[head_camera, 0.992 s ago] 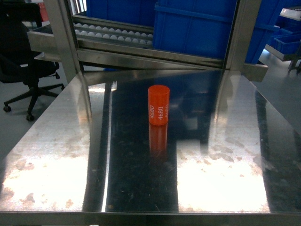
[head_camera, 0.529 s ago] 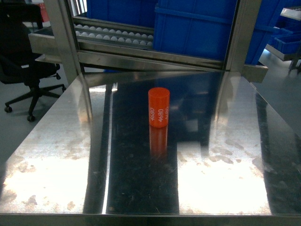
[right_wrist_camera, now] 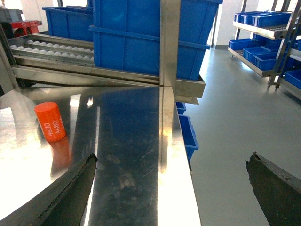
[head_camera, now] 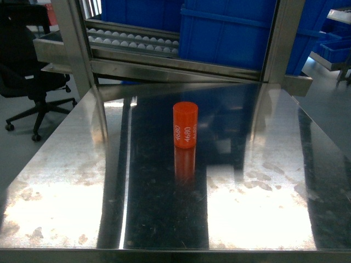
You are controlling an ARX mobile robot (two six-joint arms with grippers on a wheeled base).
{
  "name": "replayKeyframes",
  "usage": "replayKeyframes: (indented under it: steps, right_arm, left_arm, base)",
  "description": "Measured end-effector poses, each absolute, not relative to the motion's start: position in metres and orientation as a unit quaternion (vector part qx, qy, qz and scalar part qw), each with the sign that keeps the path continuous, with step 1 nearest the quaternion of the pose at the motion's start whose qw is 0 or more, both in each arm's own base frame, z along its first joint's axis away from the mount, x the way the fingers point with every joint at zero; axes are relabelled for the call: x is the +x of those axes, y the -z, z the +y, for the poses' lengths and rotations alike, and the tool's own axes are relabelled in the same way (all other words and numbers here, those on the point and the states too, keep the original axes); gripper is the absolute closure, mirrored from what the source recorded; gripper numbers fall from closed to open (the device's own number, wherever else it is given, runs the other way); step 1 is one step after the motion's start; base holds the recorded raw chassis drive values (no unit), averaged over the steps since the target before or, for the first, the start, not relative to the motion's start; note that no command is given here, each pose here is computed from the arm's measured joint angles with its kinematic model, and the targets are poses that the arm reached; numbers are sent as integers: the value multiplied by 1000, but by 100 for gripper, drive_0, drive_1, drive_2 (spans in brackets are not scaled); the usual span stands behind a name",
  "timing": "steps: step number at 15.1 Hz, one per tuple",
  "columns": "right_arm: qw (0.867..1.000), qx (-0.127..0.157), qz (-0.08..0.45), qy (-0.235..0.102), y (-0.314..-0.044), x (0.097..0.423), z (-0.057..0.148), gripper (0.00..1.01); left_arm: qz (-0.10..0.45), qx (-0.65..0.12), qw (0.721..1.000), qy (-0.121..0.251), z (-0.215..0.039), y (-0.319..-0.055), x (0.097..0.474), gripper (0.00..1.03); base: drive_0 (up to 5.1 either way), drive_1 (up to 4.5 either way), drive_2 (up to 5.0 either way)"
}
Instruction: Pick capacitor and pack into box
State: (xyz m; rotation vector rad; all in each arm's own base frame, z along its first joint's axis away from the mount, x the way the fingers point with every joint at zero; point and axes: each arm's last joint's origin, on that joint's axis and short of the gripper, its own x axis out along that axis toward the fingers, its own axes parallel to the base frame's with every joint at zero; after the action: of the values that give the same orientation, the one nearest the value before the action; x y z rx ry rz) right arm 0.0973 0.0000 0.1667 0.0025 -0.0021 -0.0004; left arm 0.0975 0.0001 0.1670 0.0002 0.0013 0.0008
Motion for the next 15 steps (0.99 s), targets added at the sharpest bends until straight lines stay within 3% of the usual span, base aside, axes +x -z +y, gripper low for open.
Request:
replayKeyframes:
  steps: [6,9,11,12,14,15]
  right_arm:
    - [1000,1,-1,0,-167,97,0,3]
    - [1000,1,-1,0,-167,97,0,3]
    - [1000,1,-1,0,-167,97,0,3]
    - [1000,1,-1,0,-167,97,0,3]
    - [1000,1,-1,0,-167,97,0,3]
    - [1000,1,-1,0,-167,97,0,3]
  left_arm:
    - [1,0,1000,0,0,-167,98,5]
    - [40,-11,998,-53,-7,-165,113,5]
    - [31,-17,998,-60,-10,-169,135,5]
    - [19,-21,999,-46,-15,-176,149,5]
    - [-14,-20,999,21,-42,-190,195,5]
    - [1,-10,999,51,-59,-183,221,5]
  base:
    - [0,0,0]
    - [0,0,0]
    - [0,0,0]
    - [0,0,0]
    - [0,0,0]
    - [0,0,0]
